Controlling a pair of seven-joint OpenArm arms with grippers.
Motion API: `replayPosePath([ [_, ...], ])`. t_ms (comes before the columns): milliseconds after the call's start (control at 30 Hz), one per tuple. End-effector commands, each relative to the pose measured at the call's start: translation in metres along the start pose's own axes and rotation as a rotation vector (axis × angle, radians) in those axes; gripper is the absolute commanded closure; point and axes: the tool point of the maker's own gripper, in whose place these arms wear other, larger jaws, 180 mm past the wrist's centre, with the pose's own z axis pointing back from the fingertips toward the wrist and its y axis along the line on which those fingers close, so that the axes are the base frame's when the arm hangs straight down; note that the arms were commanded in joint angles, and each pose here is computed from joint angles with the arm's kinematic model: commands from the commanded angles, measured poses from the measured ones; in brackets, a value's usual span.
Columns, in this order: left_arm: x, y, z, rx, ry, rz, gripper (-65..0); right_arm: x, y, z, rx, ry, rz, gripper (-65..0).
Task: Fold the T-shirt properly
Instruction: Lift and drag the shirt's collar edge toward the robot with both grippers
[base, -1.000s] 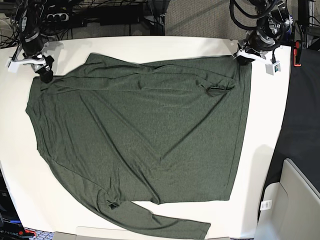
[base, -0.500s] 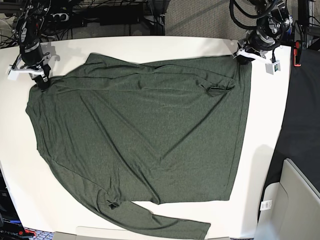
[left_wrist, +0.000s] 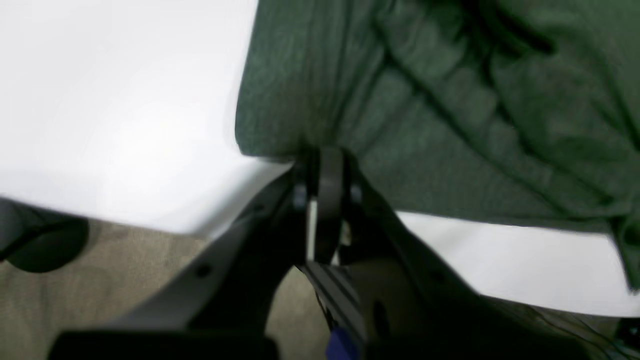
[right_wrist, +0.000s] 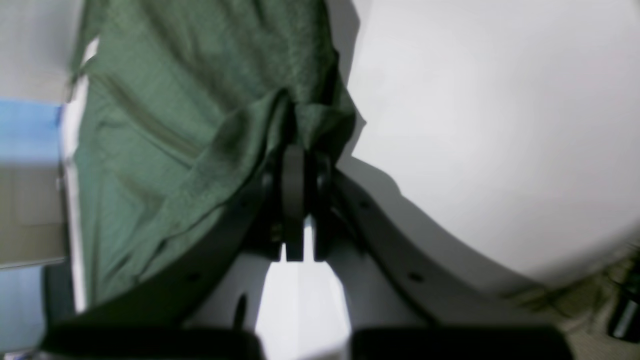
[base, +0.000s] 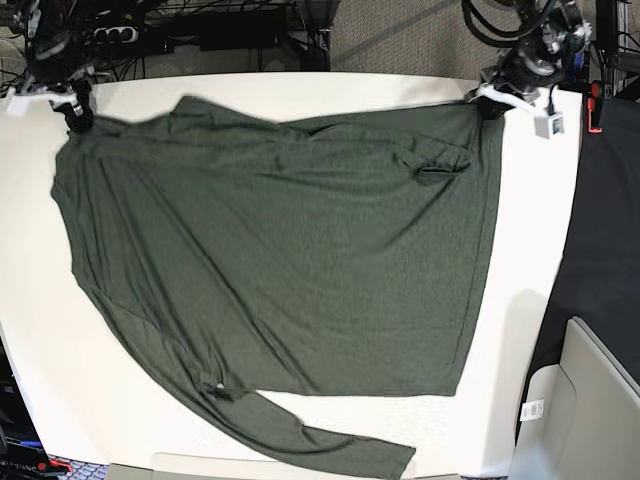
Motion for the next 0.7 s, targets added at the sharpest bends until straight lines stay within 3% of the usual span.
replayPosePath([
  [0,0.009,0.007,0.007,0.018,-0.029,-0.023,0.0,0.012,0.008,0.005,0.025,-0.029,0.032,-0.5],
  [367,-0.002,0.034,0.024,0.068,-0.005,-0.073,0.0,0.012,0.02,0.028,0.034,-0.019,0.102,-0.5],
  [667,0.037,0.01,0.027,0.031,-0.113,-0.121,0.0,0.032,0.051,0.018,0.111,-0.084,0.127,-0.5],
])
